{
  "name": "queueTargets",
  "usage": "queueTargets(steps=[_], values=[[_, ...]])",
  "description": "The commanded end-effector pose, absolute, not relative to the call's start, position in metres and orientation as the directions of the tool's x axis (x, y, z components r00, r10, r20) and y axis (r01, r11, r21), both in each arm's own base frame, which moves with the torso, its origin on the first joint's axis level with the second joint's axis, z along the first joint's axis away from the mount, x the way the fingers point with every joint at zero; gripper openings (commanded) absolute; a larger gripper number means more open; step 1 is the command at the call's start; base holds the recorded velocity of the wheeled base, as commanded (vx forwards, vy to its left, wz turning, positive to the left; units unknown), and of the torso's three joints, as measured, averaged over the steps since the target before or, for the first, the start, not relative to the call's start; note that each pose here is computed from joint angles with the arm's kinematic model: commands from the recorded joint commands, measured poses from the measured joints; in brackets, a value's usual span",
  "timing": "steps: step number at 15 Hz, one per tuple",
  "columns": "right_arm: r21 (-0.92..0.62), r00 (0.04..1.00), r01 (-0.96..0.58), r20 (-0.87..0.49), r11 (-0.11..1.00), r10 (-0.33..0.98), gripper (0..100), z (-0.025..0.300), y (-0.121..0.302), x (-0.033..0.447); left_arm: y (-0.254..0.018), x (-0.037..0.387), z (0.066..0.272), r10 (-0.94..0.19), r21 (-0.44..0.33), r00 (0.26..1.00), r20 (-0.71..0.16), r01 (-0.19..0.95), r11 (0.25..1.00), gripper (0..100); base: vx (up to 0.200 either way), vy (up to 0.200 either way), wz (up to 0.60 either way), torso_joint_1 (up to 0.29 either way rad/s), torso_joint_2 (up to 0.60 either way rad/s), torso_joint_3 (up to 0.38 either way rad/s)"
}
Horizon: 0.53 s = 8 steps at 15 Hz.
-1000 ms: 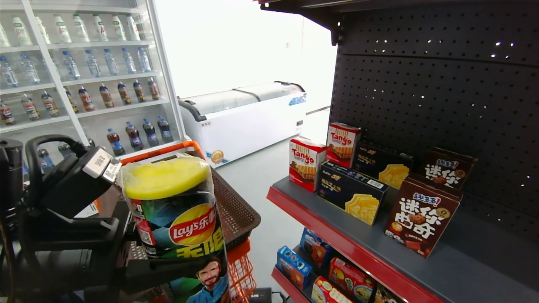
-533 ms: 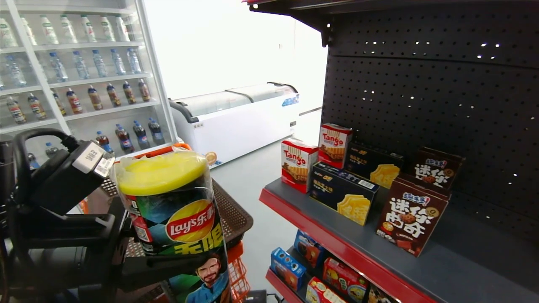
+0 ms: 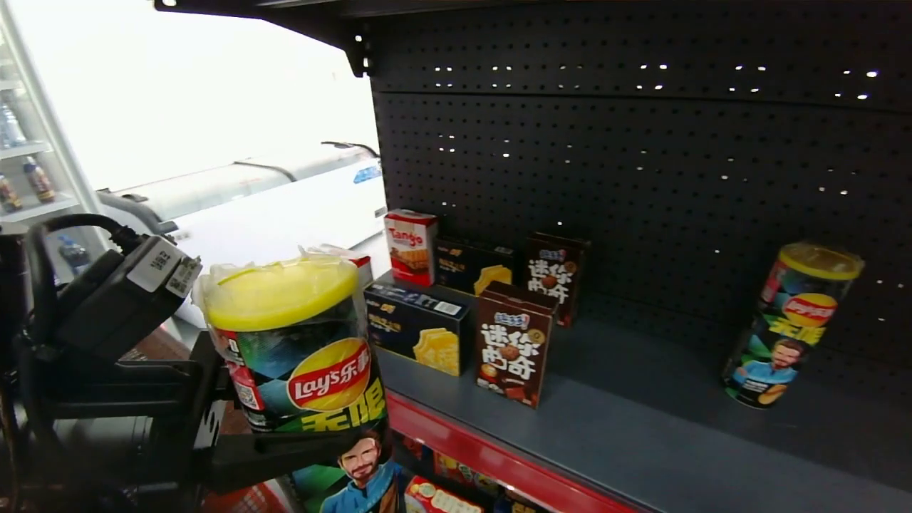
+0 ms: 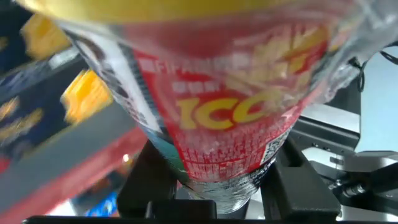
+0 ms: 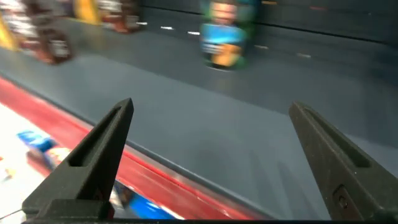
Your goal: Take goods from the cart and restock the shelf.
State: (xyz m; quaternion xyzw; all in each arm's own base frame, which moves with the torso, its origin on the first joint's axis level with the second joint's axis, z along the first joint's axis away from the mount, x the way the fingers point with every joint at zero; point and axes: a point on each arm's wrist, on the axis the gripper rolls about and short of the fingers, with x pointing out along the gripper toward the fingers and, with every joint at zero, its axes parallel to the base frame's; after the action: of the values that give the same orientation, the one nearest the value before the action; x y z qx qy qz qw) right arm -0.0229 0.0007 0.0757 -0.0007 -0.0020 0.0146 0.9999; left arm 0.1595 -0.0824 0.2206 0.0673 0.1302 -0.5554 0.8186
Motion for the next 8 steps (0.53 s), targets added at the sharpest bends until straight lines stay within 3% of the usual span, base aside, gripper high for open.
queueTargets(steps=[1, 8], values=[[-0.002, 1.000, -0.029, 0.003, 1.000, 0.029, 100, 0.0758, 0.0007, -0.0228, -0.0831, 0.1606, 0.2203, -0.892, -0.036, 0.348, -0.290, 0.927, 0.373, 0, 0.000, 0.000, -0.60, 0.007, 0.00, 0.002], [-0.002, 1.000, -0.031, 0.003, 1.000, 0.031, 100, 0.0758, 0.0007, -0.0228, -0.0864, 0.1630, 0.2202, -0.894, -0.037, 0.340, -0.293, 0.930, 0.366, 0, 0.000, 0.000, -0.60, 0.004, 0.00, 0.001]])
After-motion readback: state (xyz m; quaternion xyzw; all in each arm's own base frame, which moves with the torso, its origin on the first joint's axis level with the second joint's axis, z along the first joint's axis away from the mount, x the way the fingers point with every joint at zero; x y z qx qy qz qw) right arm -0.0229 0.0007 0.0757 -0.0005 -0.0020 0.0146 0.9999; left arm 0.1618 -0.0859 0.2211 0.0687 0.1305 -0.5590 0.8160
